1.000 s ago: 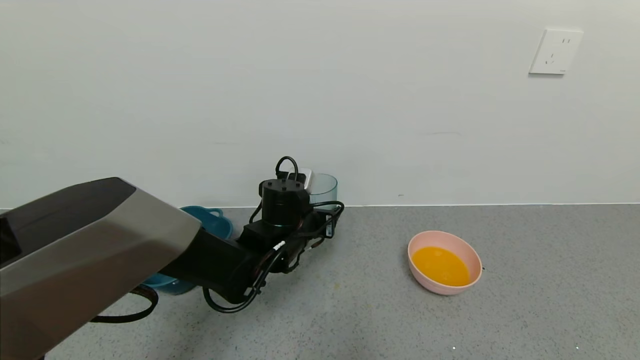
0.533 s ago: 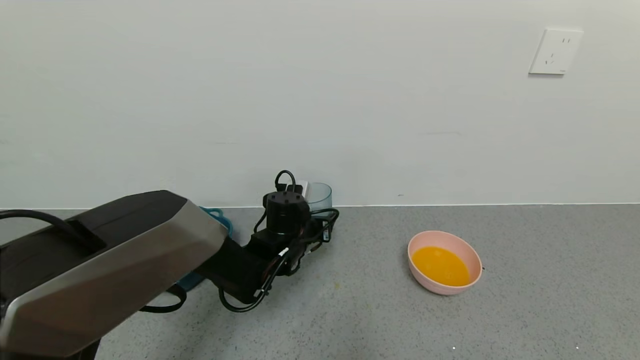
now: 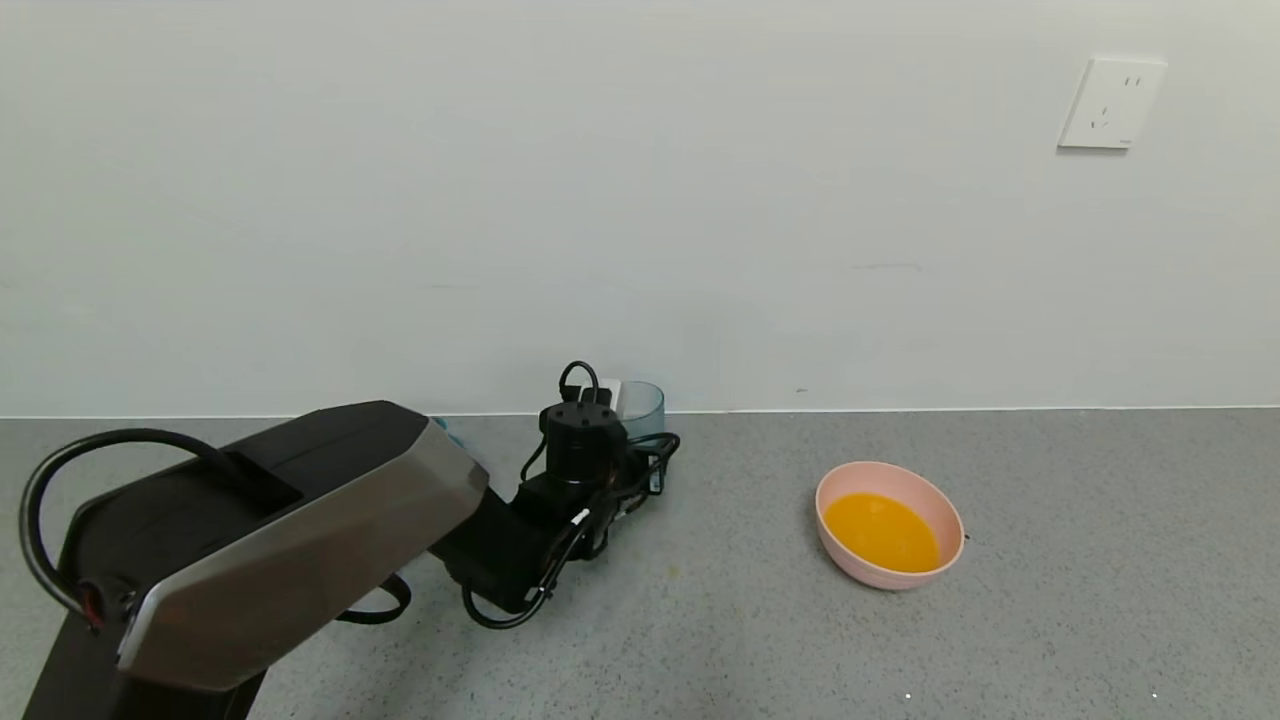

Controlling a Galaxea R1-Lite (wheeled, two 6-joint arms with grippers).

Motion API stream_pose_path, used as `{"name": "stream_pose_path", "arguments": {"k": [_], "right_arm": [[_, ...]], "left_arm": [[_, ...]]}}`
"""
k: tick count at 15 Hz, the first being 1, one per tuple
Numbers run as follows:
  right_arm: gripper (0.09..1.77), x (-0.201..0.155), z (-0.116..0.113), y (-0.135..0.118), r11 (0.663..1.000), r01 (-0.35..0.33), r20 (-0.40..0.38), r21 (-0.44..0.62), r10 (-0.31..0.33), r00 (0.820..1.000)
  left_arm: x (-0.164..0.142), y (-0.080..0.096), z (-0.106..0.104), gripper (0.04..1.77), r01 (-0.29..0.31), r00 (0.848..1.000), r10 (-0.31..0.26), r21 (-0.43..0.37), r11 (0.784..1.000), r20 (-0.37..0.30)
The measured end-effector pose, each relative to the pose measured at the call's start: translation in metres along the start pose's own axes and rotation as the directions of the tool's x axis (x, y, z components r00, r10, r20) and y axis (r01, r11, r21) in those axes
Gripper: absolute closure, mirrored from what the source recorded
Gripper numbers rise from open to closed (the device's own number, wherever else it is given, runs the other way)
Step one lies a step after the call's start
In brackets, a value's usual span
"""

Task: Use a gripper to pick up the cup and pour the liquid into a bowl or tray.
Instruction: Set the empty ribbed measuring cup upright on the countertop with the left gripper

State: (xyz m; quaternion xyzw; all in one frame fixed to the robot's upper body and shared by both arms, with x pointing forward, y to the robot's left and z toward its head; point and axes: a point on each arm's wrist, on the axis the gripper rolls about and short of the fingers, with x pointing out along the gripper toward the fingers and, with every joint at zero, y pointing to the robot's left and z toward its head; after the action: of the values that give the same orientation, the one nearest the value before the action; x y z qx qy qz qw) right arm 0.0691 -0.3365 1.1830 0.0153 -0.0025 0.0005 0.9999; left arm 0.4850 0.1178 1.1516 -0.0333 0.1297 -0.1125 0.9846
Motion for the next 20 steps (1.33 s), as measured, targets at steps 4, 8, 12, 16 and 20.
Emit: {"name": "stream_pose_path", "arguments": {"k": [4,8,12,16,20], "right_arm": [[0.15,0.0,0.0,0.0,1.0,0.0,0.0,0.0,0.0,1.0],[0.15,0.0,0.0,0.0,1.0,0.0,0.0,0.0,0.0,1.0],[0.15,0.0,0.0,0.0,1.0,0.0,0.0,0.0,0.0,1.0],[0.15,0.0,0.0,0.0,1.0,0.0,0.0,0.0,0.0,1.0],[0.15,0.0,0.0,0.0,1.0,0.0,0.0,0.0,0.0,1.0]], "left_arm": [[0.008,0.0,-0.01,0.54,-0.026,1.0,0.026,0.003,1.0,-0.01],[0.015,0.0,-0.022,0.54,-0.038,0.999,0.038,0.009,0.999,-0.027],[0.016,0.001,-0.026,0.54,-0.045,0.999,0.045,0.006,0.999,-0.02],[0.016,0.001,-0.027,0.54,-0.052,0.998,0.052,0.008,0.999,-0.02],[0.016,0.001,-0.028,0.39,-0.052,0.998,0.053,0.012,0.999,-0.027]]}}
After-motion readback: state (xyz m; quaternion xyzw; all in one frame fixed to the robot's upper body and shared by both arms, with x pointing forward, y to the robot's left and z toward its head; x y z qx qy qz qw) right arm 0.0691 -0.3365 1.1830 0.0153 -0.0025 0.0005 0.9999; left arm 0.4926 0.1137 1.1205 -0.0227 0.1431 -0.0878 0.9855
